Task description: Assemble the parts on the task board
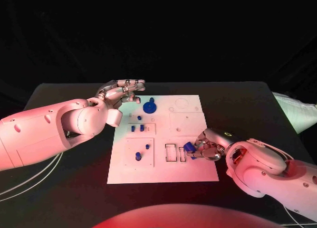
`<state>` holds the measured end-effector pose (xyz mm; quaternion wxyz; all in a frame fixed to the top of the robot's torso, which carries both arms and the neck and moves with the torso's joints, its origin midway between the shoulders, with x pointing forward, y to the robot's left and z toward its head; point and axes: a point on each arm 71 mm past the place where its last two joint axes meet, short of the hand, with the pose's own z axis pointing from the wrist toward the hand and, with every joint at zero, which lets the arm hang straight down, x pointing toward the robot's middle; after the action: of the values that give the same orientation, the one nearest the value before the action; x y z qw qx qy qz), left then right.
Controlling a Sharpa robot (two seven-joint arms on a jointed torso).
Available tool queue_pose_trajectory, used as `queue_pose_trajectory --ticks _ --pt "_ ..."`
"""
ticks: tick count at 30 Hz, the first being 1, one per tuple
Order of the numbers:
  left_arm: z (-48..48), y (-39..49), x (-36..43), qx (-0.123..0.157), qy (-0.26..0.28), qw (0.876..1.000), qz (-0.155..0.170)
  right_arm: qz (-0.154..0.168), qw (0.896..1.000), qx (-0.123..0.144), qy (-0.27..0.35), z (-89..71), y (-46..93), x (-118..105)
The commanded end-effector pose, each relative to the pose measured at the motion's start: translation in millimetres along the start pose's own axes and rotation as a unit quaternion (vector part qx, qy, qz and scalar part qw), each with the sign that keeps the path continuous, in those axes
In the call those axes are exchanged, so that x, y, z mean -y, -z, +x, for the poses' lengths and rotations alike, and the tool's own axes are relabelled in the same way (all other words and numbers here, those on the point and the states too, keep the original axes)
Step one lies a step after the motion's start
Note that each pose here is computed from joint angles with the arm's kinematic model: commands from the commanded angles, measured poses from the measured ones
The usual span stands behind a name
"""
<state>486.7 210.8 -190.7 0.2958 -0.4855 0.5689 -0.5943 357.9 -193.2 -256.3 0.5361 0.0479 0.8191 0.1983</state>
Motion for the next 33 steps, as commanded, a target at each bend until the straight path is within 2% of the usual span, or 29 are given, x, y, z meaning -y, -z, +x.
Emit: queue_pose_trajectory --ticks 1,8,12,18,21,26,33 --pt "1.4 0.0 0.6 -0.006 0.001 1.0 0.005 0.006 0.998 0.033 -0.048 -4.5 3.3 -1.0" --pt "1.5 0.2 -0.3 -0.008 0.001 1.0 0.004 -0.001 0.994 0.049 -0.093 -12.1 11.3 -10.9" --pt "2.1 0.0 -0.8 -0.009 0.002 1.0 0.003 -0.003 0.994 0.026 -0.106 -9.7 12.1 -16.7" --pt "3.3 -0.5 -1.3 -0.01 0.002 1.0 0.001 -0.01 0.995 -0.03 -0.099 0.6 8.5 -26.7" --pt "4.4 -0.7 -1.5 -0.011 0.003 1.0 0.001 -0.014 0.994 -0.05 -0.094 5.1 6.2 -30.6" --pt "5.4 -1.1 -1.8 -0.013 0.003 1.0 0.0 -0.021 0.994 -0.063 -0.091 10.0 3.0 -37.9" --pt "6.6 -1.4 -1.9 -0.015 0.003 1.0 0.0 -0.025 0.994 -0.06 -0.082 11.1 0.9 -40.4"
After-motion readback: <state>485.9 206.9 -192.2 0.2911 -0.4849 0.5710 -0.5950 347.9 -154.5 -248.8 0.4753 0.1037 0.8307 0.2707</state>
